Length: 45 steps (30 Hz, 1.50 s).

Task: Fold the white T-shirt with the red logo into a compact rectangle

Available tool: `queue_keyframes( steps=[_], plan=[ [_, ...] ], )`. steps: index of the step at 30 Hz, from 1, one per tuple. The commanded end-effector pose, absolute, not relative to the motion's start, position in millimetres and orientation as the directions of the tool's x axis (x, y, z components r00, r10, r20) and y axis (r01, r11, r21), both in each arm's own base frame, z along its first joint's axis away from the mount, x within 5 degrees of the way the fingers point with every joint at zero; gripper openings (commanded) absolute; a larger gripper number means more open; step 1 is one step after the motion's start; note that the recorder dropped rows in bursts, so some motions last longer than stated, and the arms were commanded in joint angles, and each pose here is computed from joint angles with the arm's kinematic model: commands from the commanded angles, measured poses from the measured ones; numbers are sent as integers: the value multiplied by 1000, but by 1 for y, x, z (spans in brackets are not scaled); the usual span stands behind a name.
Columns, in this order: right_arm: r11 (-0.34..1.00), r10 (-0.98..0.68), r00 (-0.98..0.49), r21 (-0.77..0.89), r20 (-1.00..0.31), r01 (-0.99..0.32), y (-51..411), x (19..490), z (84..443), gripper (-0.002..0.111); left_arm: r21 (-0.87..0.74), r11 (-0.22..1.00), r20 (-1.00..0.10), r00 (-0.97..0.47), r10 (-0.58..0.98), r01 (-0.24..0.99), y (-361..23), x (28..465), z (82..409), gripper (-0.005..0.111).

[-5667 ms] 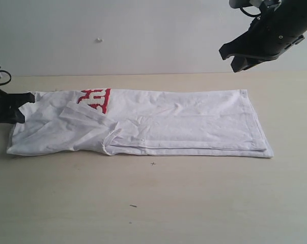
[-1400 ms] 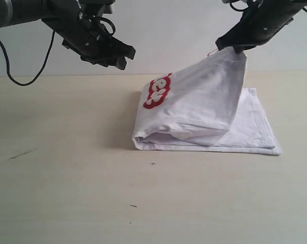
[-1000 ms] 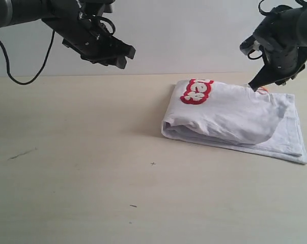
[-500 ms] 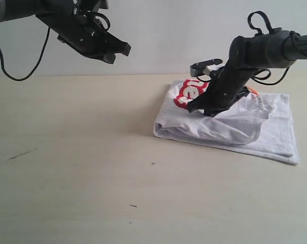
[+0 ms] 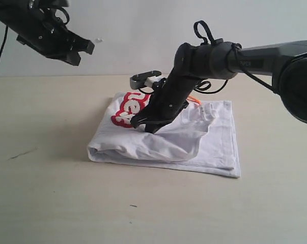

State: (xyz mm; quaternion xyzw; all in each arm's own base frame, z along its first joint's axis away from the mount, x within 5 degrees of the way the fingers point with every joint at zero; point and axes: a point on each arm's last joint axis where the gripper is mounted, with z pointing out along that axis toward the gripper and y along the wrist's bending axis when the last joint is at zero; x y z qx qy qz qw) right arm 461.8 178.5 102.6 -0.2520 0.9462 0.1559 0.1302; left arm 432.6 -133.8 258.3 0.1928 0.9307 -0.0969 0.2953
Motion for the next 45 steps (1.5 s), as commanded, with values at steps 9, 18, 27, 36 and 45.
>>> queue_keyframes(
  steps=[9, 18, 27, 36, 45],
  plan=[
    [877, -338, -891, 243, -303, -415, 135, 467, 159, 27, -225, 638, -498, -649, 574, 737, -178, 386, 152, 0],
    [921, -221, -953, 276, -207, -273, 80, 461, 155, 50, -62, 614, -246, -608, 755, 787, -199, 365, 102, 0],
    [947, -113, -959, 264, -261, -184, 36, 445, 175, 53, -13, 649, -485, -572, 661, 761, -201, 368, 183, 0],
    [933, -7, -963, 344, -270, -103, 33, 430, 143, 63, -31, 680, -570, -571, 590, 733, -195, 363, 221, 0],
    [939, 27, -962, 336, -272, -68, 31, 436, 116, 63, -38, 687, -585, -573, 573, 726, -196, 364, 223, 0]
  ],
)
